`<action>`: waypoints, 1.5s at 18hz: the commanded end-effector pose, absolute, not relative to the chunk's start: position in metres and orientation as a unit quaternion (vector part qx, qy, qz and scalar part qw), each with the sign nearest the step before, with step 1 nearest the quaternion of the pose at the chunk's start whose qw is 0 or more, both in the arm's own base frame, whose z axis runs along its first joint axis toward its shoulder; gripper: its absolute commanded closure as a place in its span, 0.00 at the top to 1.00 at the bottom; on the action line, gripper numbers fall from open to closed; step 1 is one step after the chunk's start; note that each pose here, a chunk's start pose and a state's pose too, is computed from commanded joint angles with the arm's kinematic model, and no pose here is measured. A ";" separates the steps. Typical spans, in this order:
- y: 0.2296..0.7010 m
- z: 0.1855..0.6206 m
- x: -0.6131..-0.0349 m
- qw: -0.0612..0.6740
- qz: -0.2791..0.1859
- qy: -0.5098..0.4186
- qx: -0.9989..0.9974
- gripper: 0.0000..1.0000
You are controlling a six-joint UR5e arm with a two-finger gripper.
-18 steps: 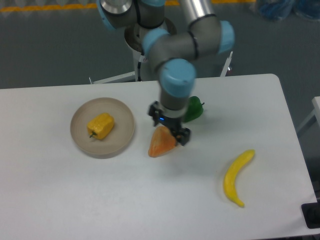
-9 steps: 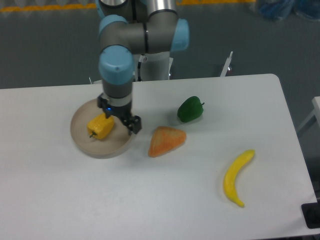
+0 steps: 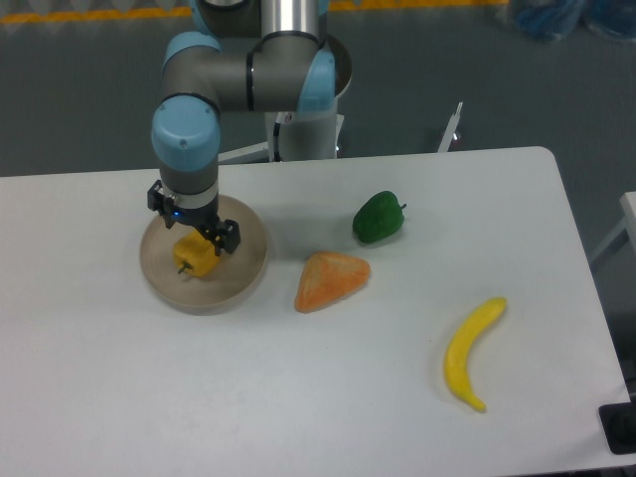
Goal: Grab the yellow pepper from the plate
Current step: 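Close the gripper on the yellow pepper and lift it, then carry the held yellow pepper off the plate toward the banana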
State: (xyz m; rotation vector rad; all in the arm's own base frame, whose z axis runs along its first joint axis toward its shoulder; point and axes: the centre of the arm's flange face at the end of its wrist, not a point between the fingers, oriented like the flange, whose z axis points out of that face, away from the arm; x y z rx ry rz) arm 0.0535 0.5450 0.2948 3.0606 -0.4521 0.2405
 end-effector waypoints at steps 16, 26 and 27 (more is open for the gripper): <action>0.553 0.271 0.054 0.009 0.043 -0.165 0.985 0.08; 0.562 0.376 -0.118 -0.068 -0.005 -0.173 0.983 0.07; 0.561 0.383 -0.139 -0.064 -0.005 -0.173 0.983 0.07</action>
